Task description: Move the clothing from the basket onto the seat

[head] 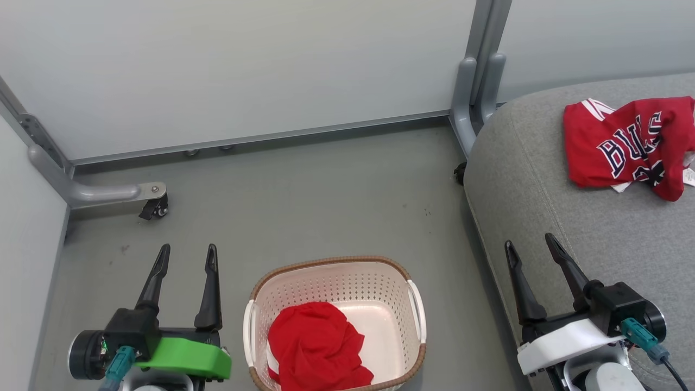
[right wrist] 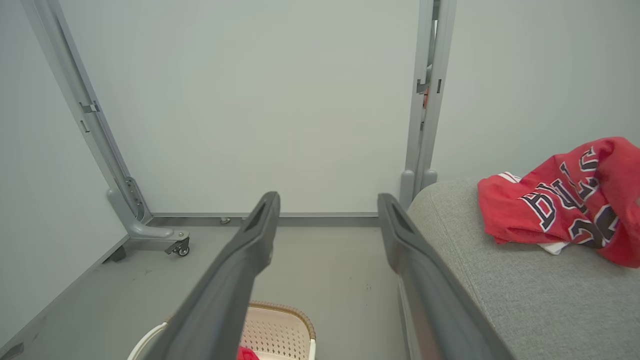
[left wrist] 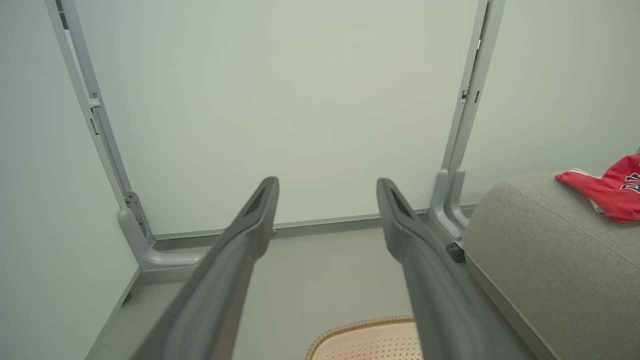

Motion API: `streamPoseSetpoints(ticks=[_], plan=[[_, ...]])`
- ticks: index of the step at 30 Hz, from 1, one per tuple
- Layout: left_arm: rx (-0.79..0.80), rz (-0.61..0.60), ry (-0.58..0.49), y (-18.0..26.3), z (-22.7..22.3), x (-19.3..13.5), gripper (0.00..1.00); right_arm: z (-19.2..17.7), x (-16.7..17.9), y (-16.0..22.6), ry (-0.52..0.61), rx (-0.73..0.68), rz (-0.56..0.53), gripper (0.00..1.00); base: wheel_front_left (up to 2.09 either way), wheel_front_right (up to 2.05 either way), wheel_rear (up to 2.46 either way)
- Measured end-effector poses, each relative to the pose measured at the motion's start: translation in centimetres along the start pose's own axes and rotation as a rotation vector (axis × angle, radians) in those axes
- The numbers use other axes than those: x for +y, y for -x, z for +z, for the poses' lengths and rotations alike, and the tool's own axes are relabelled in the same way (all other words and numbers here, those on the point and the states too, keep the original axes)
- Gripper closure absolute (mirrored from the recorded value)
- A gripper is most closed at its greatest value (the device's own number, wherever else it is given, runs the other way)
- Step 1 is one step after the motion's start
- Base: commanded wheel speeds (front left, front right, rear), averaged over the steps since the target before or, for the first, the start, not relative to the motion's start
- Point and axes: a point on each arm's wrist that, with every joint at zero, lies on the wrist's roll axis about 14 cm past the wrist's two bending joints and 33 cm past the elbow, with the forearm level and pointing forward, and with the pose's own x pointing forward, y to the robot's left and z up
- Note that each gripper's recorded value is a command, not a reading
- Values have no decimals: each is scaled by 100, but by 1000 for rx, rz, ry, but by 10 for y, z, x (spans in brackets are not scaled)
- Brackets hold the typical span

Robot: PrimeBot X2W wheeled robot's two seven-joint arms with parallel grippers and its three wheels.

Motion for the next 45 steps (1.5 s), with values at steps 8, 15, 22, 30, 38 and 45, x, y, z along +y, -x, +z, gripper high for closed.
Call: streamPoseSetpoints(ticks=[8,15,22,30,38,45], plan=[[19,-16,-4,-4,-6,-3,0,-1,-1,-3,-1,1,-1,0,0,0,0],[45,-117,-35,-34,-16,-25,0,13,2,-24,9,-53,21,0,0,0,0],[140,-271,-84,-74,-53,-59,0,28,-1,-56,33,-119,41,0,0,0,0],[343,-464,-146,-95,-133,-96,0,30,-20,-93,63,-163,31,0,0,0,0],[583,-599,-205,-91,-227,-107,0,4,-41,-118,82,-139,13,0,0,0,0],[777,-692,-277,-76,-303,-101,0,-33,-53,-134,81,-88,12,0,0,0,0]])
